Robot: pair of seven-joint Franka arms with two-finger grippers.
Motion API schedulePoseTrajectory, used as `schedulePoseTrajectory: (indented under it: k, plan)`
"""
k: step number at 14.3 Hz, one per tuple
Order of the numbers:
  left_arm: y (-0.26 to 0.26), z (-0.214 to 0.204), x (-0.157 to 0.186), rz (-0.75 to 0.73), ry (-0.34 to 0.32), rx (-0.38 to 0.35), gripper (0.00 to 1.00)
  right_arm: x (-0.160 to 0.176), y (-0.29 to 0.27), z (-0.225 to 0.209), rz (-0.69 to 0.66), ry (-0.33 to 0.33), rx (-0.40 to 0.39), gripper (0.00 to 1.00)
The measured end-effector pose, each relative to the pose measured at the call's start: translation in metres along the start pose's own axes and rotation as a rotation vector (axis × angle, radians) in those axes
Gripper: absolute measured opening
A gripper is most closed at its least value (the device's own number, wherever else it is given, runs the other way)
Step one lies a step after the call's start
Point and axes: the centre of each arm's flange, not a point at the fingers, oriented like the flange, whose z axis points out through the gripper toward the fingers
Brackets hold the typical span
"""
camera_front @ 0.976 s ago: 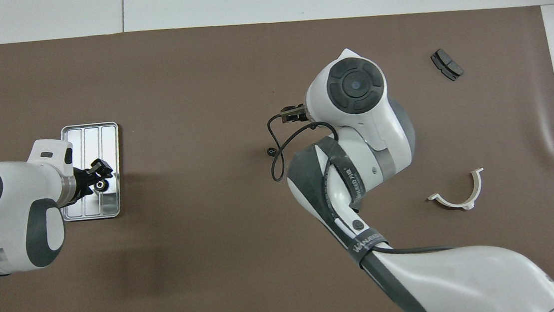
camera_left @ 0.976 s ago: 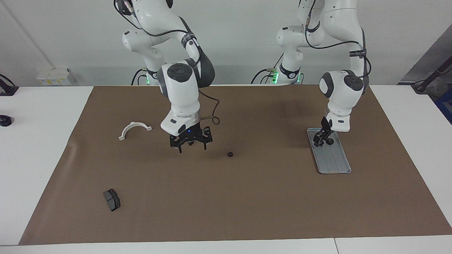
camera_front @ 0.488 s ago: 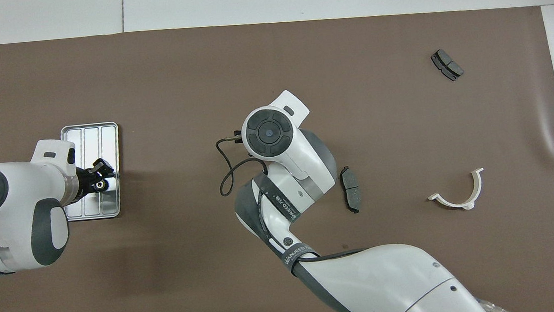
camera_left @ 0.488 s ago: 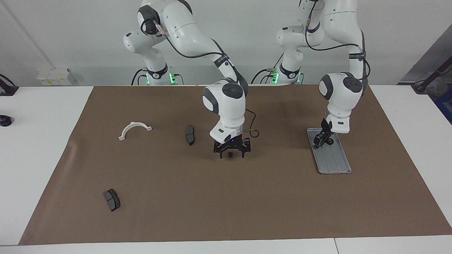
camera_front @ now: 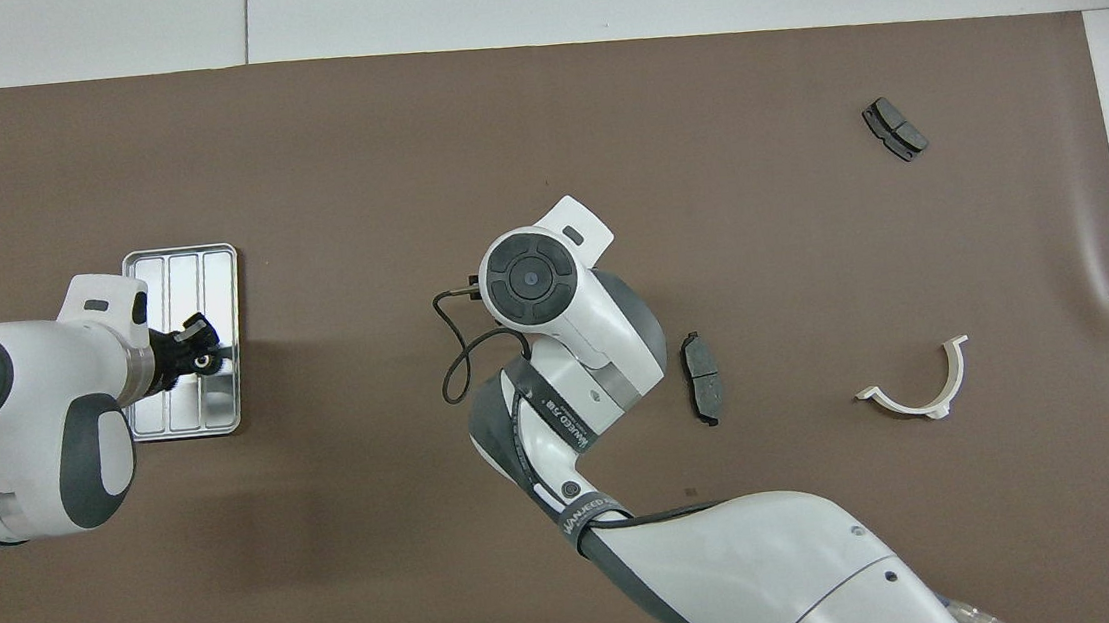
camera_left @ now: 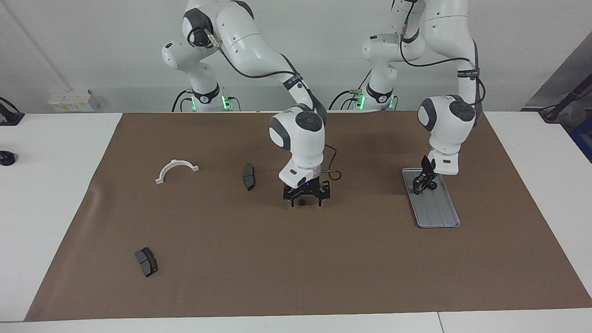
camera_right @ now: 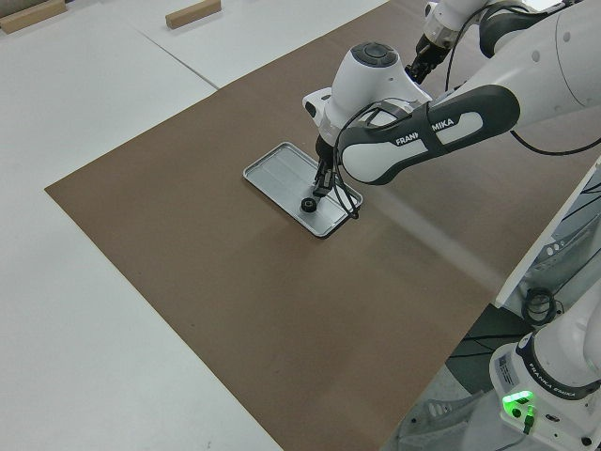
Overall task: Place bearing gear from tray to pile
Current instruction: 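Grasp a second ring in the tray with the left gripper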
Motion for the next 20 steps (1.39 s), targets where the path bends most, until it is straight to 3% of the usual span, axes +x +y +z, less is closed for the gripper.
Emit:
schedulePoseTrajectory:
  k: [1,2,4,7,12,20]
  plan:
    - [0.005,-0.008,0.006,0.005,0.004,-0.003,0.34,0.0,0.001,0.001,0.003,-0.003,-0.002,0.72]
    - [0.011,-0.019,0.014,0.011,0.001,-0.002,0.34,0.001,0.003,0.002,0.005,-0.005,-0.005,0.72]
    - [0.025,-0.046,0.031,0.021,-0.012,0.003,0.34,0.001,0.005,0.002,0.01,-0.01,-0.009,0.51]
    - [0.038,-0.072,0.043,0.031,-0.025,0.009,0.34,0.001,0.005,0.003,0.032,-0.013,-0.011,0.38]
    - [0.051,-0.081,0.041,0.052,-0.034,0.009,0.34,-0.002,0.001,0.003,0.067,-0.015,-0.01,0.31]
    - [0.061,-0.081,0.034,0.072,-0.037,0.007,0.34,-0.007,0.004,0.009,0.068,-0.034,-0.024,0.31]
